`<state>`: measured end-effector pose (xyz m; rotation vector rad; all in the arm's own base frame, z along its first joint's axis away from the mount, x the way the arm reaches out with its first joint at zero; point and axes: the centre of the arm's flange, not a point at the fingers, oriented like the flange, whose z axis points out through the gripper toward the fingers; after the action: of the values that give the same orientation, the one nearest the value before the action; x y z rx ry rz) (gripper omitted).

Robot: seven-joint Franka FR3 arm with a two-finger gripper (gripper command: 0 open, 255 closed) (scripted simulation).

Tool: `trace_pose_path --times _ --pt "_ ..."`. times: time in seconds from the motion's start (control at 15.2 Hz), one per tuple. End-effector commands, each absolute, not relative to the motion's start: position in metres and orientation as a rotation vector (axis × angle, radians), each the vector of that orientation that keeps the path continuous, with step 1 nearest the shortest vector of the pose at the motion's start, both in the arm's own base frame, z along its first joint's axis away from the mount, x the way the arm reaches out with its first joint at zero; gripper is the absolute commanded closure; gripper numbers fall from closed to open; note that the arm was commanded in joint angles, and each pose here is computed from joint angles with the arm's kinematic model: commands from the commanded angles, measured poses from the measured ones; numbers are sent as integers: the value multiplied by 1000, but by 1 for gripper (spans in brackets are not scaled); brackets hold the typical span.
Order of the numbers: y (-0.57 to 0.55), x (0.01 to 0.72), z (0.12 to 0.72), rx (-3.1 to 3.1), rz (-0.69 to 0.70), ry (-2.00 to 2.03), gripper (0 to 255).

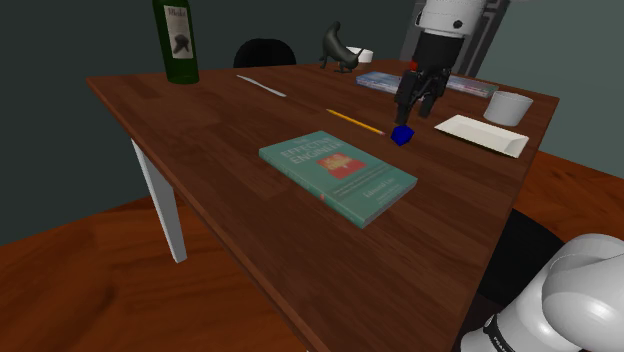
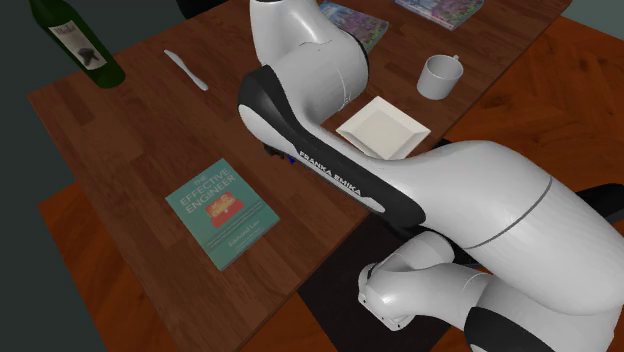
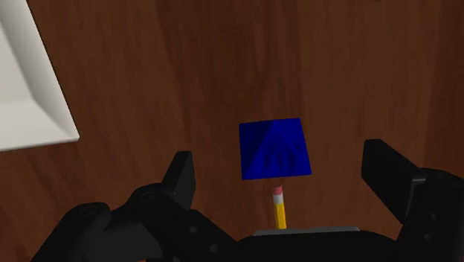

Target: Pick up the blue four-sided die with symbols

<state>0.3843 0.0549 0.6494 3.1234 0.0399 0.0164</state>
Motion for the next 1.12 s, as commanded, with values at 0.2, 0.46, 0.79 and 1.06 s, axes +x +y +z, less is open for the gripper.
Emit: trace_pose_path --times 0.2,0.46,0.79,1.06 --pt "57 392 633 3124 19 35 0" --pt "57 392 614 3124 19 35 0" --pt "57 391 614 3124 19 36 255" --pt "57 391 614 3124 19 36 255"
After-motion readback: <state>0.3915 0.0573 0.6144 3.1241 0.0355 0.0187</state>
